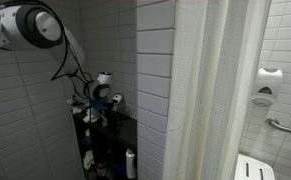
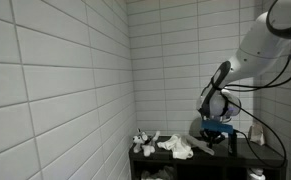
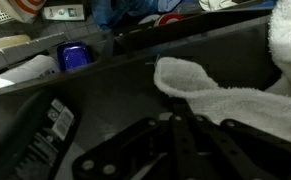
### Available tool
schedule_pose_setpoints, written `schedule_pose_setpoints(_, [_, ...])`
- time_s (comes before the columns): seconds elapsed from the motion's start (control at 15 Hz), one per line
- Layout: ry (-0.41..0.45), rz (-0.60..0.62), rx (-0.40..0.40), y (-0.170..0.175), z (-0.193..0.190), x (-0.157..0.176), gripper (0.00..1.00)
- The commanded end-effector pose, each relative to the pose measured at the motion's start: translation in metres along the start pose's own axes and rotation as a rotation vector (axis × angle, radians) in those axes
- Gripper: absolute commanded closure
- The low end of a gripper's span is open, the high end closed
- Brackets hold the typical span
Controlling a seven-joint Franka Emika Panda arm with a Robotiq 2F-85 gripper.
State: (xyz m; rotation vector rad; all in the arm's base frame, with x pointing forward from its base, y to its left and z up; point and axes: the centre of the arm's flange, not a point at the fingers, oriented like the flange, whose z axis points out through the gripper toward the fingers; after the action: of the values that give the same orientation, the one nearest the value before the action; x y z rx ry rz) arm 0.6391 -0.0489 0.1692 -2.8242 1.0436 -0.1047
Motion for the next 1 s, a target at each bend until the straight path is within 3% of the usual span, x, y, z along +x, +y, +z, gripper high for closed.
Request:
schedule_pose_setpoints(0.0, [0.002, 0.043, 0.027, 0.015, -0.017, 0.018, 1.0])
schedule_pose_setpoints(0.93, [0.025, 0.121, 0.025, 0.045, -0.024, 0.052, 1.0])
